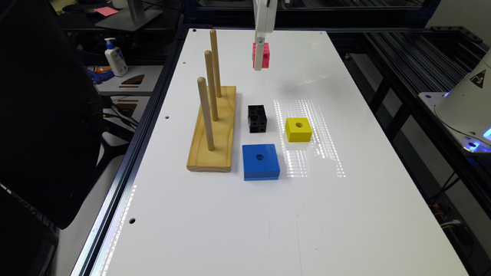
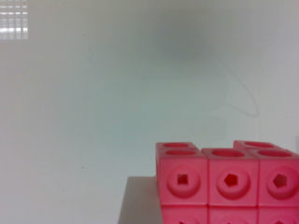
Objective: Pick up pink block.
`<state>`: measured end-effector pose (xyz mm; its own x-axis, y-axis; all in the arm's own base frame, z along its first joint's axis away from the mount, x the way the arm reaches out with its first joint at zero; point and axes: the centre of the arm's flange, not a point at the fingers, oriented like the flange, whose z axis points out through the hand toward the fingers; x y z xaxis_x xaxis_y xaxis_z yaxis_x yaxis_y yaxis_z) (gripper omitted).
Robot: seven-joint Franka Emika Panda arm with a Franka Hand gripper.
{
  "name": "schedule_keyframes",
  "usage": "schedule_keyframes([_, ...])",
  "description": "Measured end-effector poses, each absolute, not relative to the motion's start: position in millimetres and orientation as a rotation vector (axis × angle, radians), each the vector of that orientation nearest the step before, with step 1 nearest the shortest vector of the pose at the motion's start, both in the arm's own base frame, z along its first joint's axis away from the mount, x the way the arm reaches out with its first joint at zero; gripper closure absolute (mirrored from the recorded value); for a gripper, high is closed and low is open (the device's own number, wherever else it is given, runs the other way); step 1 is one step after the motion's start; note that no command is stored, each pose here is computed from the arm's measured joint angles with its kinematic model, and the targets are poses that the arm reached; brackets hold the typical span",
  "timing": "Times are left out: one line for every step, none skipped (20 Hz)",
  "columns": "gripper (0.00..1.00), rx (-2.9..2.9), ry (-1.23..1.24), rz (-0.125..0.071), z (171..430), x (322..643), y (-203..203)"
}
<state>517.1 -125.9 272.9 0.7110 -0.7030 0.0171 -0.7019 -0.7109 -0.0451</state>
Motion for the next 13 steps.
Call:
schedule_keyframes([1.0,-2.874,1.18,-0.051,280,516,-126])
schedule_keyframes([1.0,-2.876,1.18,-0.051,286,516,-125])
schedule_keyframes([1.0,-2.877,1.18,-0.05,291,515,-125])
schedule_keyframes([1.0,-2.878,1.18,-0.049,295,514,-125])
schedule_keyframes([1.0,-2.878,1.18,-0.048,298,514,-125])
schedule_keyframes([1.0,-2.879,1.18,-0.047,298,513,-125])
schedule_keyframes([1.0,-2.879,1.18,-0.046,298,513,-125])
schedule_keyframes([1.0,-2.879,1.18,-0.047,298,513,-125])
schedule_keyframes([1.0,-2.878,1.18,-0.053,301,514,-125])
schedule_keyframes([1.0,-2.879,1.18,-0.059,306,514,-125])
schedule_keyframes([1.0,-2.879,1.18,-0.063,313,514,-125])
schedule_keyframes([1.0,-2.881,1.18,-0.065,321,513,-125])
schedule_keyframes([1.0,-2.882,1.18,-0.067,331,511,-124])
